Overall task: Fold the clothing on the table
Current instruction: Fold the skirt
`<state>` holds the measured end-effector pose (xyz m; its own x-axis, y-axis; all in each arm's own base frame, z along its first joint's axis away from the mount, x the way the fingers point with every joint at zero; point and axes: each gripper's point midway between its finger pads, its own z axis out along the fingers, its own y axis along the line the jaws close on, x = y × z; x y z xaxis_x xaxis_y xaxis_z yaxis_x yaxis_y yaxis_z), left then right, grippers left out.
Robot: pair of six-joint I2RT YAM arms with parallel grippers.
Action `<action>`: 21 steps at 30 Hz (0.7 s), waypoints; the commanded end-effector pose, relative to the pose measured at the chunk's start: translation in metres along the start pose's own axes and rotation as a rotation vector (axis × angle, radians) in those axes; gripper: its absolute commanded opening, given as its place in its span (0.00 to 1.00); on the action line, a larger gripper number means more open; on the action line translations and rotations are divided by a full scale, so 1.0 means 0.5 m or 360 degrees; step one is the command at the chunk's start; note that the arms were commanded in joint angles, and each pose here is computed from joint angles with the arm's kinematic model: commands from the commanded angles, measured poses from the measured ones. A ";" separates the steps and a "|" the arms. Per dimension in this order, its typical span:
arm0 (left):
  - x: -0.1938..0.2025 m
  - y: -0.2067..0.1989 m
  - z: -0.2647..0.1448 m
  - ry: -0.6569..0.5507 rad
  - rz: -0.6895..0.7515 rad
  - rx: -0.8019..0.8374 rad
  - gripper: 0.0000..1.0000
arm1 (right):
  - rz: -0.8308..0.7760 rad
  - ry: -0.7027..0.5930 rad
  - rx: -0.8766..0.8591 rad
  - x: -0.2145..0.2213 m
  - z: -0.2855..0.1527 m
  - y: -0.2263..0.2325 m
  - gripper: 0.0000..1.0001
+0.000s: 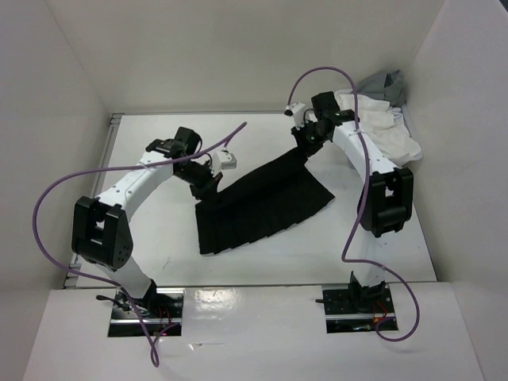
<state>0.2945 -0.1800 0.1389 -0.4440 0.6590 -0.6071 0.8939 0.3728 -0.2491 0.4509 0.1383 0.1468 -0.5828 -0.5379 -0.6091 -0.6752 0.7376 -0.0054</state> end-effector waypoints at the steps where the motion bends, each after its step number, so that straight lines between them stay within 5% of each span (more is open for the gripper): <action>1: 0.051 -0.047 -0.023 0.0173 0.0003 0.0006 0.00 | -0.0190 0.0007 0.0010 -0.010 -0.123 -0.002 0.00; 10: 0.070 -0.131 0.003 0.0282 0.0051 0.0126 0.04 | -0.0378 0.0351 -0.0403 0.120 -0.167 0.112 0.00; 13: 0.066 -0.140 0.002 0.0277 0.0056 0.0128 0.15 | -0.0394 0.0400 -0.0458 0.145 -0.164 0.145 0.14; 17: 0.064 -0.162 -0.003 0.0274 0.0064 0.0137 0.28 | -0.0454 0.0441 -0.0506 0.172 -0.176 0.194 0.44; 21: 0.071 -0.185 -0.010 0.0281 0.0026 0.0168 0.33 | -0.0527 0.0512 -0.0608 0.211 -0.182 0.272 0.46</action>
<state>0.2153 -0.1913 0.1375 -0.4024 0.7753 -0.4868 0.9120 0.2930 -0.2871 0.2880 0.1358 0.1380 -0.4381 -0.8308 -0.3433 -0.8989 0.4032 0.1715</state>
